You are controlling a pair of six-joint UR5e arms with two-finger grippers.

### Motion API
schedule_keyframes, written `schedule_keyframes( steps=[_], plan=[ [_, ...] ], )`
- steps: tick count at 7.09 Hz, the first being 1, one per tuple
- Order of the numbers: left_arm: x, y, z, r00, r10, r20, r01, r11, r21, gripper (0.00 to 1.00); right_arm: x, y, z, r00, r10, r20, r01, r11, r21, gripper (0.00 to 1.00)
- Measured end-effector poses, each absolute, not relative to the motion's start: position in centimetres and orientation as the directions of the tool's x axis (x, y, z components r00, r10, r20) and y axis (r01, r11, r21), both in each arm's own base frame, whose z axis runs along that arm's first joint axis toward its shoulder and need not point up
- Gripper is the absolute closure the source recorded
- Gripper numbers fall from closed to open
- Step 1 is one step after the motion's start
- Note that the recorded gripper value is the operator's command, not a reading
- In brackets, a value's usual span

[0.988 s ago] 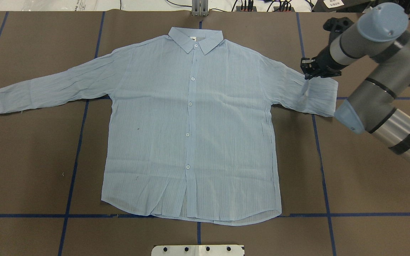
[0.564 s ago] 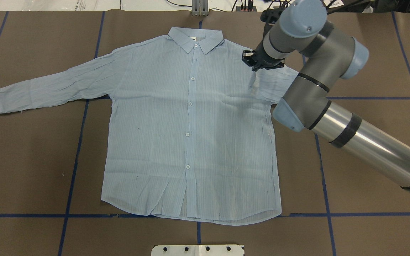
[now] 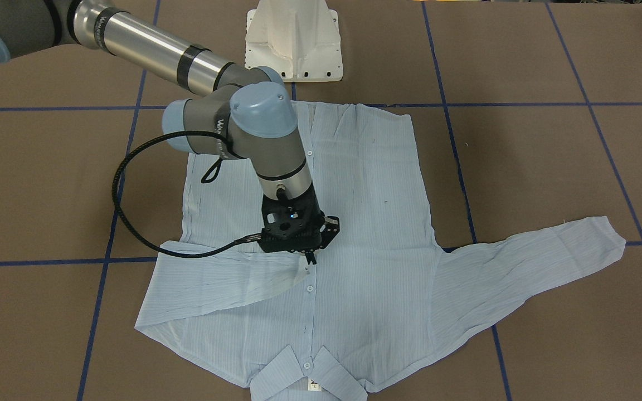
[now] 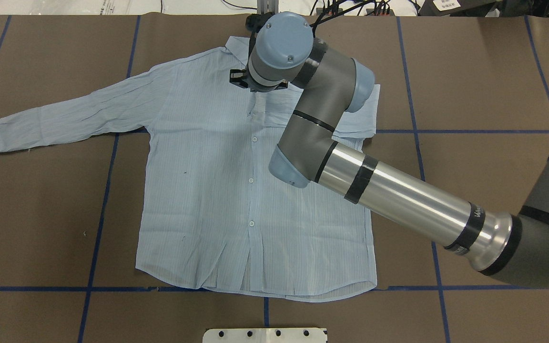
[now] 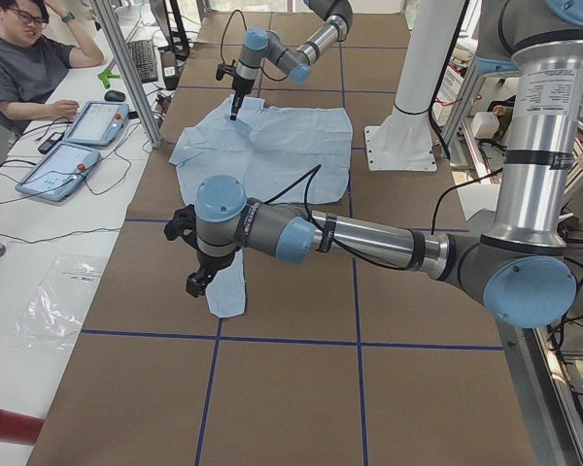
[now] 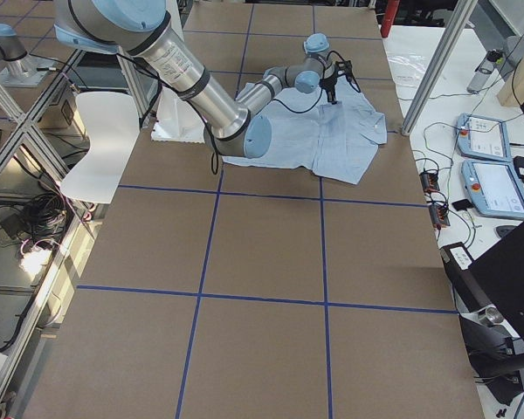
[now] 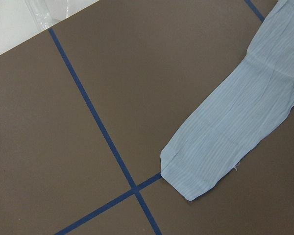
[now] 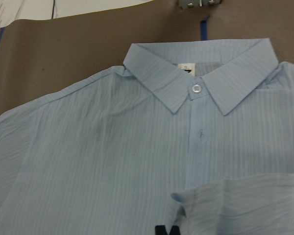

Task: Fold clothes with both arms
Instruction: 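Carry the sleeve with the right gripper across the shirt body toward the collar, then release the sleeve on the shirt and raise the right gripper away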

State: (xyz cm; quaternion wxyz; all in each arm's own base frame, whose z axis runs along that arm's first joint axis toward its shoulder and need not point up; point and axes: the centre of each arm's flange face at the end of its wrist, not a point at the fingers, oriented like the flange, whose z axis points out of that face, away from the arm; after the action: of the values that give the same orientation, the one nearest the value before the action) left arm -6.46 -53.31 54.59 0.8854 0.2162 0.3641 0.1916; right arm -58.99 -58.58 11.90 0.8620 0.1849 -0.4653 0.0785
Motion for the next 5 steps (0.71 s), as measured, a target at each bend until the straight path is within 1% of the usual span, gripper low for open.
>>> schedule_keyframes(
  steps=[1,2,3,5],
  plan=[
    [-6.5,-53.3,54.6,0.662,0.496,-0.562,-0.181,0.834,0.522,0.0,-61.5,-57.5,9.7,0.553,-0.056,0.831,-0.305,0.915,0.265,1.0],
    [-6.5,-53.2,54.8,0.662,0.494,-0.564,-0.182,0.835,0.519,0.0,-63.3,-56.6,8.0,0.554,-0.068,0.83,-0.303,0.912,0.277,0.16],
    [-6.5,-53.0,55.0,0.661,0.493,-0.566,-0.182,0.837,0.516,0.0,-64.4,-55.9,6.9,0.553,-0.074,0.83,-0.303,0.91,0.283,0.01],
    [-6.4,-52.9,55.1,0.662,0.491,-0.567,-0.182,0.838,0.514,0.0,-66.2,-54.7,5.8,0.559,-0.072,0.826,-0.317,0.902,0.292,0.0]
  ],
)
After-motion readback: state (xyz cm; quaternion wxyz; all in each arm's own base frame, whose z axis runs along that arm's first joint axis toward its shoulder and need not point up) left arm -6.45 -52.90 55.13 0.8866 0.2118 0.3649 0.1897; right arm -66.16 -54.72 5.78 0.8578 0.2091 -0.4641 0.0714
